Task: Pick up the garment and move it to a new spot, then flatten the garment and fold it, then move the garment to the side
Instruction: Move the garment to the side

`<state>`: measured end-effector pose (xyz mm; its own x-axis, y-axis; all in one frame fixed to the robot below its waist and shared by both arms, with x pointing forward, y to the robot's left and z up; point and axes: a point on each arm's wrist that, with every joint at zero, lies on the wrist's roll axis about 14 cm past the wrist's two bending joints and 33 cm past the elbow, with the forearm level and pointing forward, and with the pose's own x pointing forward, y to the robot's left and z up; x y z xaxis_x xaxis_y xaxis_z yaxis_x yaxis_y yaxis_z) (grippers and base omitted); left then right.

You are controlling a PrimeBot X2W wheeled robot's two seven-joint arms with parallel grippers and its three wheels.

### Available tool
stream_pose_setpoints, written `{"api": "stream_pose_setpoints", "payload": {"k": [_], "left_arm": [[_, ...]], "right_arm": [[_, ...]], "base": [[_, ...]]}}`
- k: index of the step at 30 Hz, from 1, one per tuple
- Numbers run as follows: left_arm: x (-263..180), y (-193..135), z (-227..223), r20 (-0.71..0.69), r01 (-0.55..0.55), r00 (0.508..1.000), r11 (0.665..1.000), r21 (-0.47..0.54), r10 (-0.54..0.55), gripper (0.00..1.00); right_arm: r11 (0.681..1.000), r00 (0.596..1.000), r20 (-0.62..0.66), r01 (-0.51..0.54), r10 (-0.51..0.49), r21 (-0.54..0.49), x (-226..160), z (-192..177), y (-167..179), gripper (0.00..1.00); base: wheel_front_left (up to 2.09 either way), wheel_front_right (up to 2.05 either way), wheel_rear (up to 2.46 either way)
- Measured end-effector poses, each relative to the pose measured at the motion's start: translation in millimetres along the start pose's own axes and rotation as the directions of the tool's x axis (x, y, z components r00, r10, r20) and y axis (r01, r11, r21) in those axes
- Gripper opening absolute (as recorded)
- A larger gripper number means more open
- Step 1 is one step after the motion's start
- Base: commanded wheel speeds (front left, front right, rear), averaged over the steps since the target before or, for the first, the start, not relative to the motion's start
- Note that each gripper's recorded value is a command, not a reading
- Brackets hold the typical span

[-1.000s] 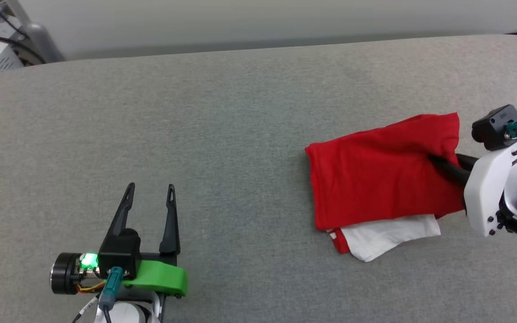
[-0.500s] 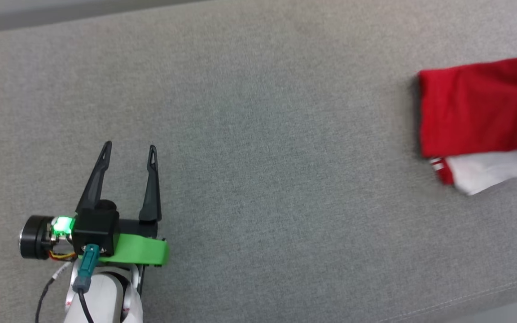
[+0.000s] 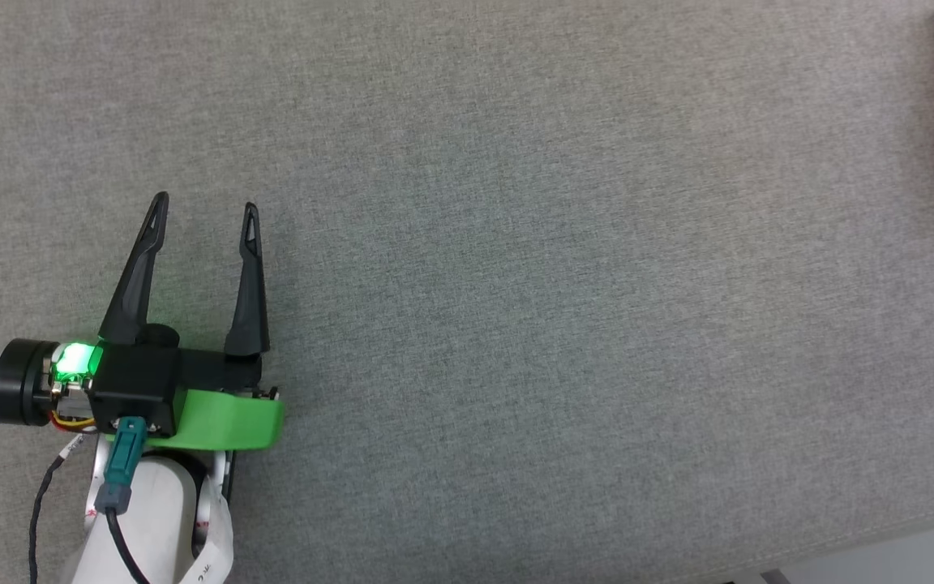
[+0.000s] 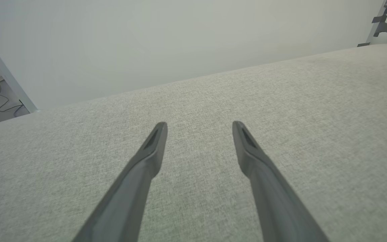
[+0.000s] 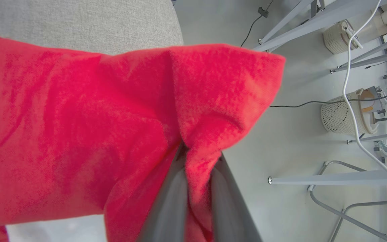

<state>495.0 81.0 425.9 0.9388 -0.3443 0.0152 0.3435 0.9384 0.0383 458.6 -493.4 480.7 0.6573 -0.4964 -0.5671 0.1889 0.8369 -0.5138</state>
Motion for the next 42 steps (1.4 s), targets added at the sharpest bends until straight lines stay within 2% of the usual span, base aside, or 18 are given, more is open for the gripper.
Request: {"api": "stream_pose_setpoints", "payload": {"k": [5,6,7,12,17,19,22,24,26,28,33,37,42], "left_arm": [[-0.7,5.3,-11.1,-0.021,-0.011,1.0,1.0,-0.001,0.011,1.0],[-1.2,6.2,-11.3,-0.022,-0.013,1.0,1.0,0.001,0.013,1.0],[-1.7,6.8,-10.3,-0.021,-0.015,1.0,1.0,0.002,0.015,1.0],[-4.2,4.3,0.2,-0.007,-0.015,1.0,1.0,0.008,0.015,1.0],[-11.2,-2.1,15.9,0.01,-0.015,1.0,1.0,0.005,0.015,1.0],[-17.0,-3.9,22.0,0.012,-0.021,1.0,1.0,-0.003,0.021,1.0],[-29.3,-3.4,28.9,0.007,-0.039,0.999,0.999,-0.003,0.04,1.0],[-38.8,-2.4,32.6,0.002,-0.054,0.999,0.999,0.0,0.054,1.0],[-49.1,-0.7,37.6,0.0,-0.072,0.997,0.997,0.006,0.072,1.0],[-57.5,1.1,45.3,0.009,-0.087,0.996,0.996,0.011,0.087,1.0],[-76.9,11.6,62.4,0.035,-0.142,0.989,0.99,0.023,0.142,1.0],[-93.5,19.5,70.6,0.044,-0.187,0.982,0.982,0.026,0.186,1.0],[-112.8,32.3,78.3,0.053,-0.244,0.969,0.969,0.032,0.242,1.0]], "right_arm": [[0.999,0.999,-0.03,0.023,-0.022,0.023,17.2,-10.7,5.1,0.0],[0.999,0.999,-0.034,0.02,-0.019,0.03,19.5,-13.2,8.9,0.33],[0.999,0.999,-0.031,0.017,-0.016,0.027,20.4,-14.2,12.4,1.0],[0.998,0.998,0.046,0.051,-0.052,0.033,12.5,-2.9,0.3,1.0],[0.994,0.963,0.249,0.102,-0.106,0.028,-9.5,36.7,-22.6,1.0],[0.993,0.923,0.367,0.108,-0.115,0.041,-23.4,61.3,-26.8,1.0],[0.992,0.842,0.524,0.091,-0.124,0.088,-46.7,95.3,-27.3,1.0],[0.992,0.77,0.626,0.079,-0.122,0.097,-65.4,119.5,-23.1,1.0],[0.992,0.671,0.732,0.051,-0.117,0.112,-89.7,147.1,-14.0,1.0],[0.993,0.585,0.805,0.008,-0.098,0.116,-112.2,168.4,1.8,1.0],[0.988,0.441,0.898,-0.131,-0.018,0.084,-157.2,189.6,62.2,1.0],[0.964,0.361,0.932,-0.258,0.032,0.067,-188.9,191.2,111.3,1.0],[0.925,0.341,0.934,-0.378,0.105,0.034,-211.4,166.4,164.3,1.0]], "base": [[0.0,0.0,0.0],[0.0,0.0,0.0],[0.0,0.0,0.0],[0.0,0.0,0.0],[0.0,0.0,0.0],[0.0,0.0,0.0],[0.0,0.0,0.0],[0.0,0.0,0.0],[0.0,0.0,0.0],[0.0,0.0,0.0],[0.0,0.0,0.0],[0.0,0.0,0.0],[0.0,0.0,0.0]]}}
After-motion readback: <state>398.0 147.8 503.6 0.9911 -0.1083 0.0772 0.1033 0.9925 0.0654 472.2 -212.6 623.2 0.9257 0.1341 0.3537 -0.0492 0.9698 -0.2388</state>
